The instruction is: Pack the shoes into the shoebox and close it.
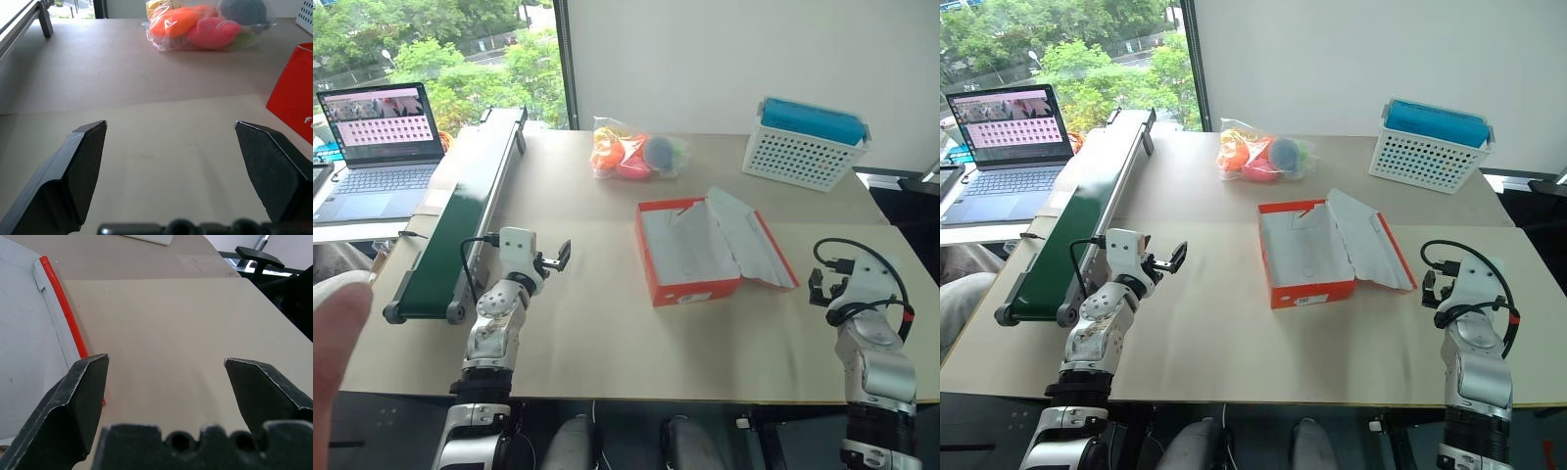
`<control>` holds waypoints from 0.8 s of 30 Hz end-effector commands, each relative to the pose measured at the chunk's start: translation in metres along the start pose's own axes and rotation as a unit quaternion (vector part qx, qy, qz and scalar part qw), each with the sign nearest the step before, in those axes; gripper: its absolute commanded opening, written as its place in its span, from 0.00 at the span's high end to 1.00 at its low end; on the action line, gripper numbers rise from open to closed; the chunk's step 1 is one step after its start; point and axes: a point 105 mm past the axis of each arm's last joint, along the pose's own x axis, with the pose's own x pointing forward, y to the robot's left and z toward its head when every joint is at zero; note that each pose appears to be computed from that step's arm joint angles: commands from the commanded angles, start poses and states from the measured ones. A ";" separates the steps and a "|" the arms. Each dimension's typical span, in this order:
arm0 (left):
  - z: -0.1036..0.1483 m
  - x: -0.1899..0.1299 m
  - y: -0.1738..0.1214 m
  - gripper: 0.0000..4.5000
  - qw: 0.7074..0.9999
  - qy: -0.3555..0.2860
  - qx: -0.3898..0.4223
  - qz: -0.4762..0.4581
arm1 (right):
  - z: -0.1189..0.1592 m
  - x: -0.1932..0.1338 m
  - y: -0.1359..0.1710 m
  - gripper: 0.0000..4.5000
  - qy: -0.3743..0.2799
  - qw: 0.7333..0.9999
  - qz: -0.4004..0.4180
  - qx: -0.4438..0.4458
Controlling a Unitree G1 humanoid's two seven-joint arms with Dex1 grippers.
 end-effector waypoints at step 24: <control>0.060 -0.036 0.122 0.00 0.996 -0.012 0.028 0.084 | 0.087 -0.143 0.218 0.01 -0.075 0.772 0.626 -0.080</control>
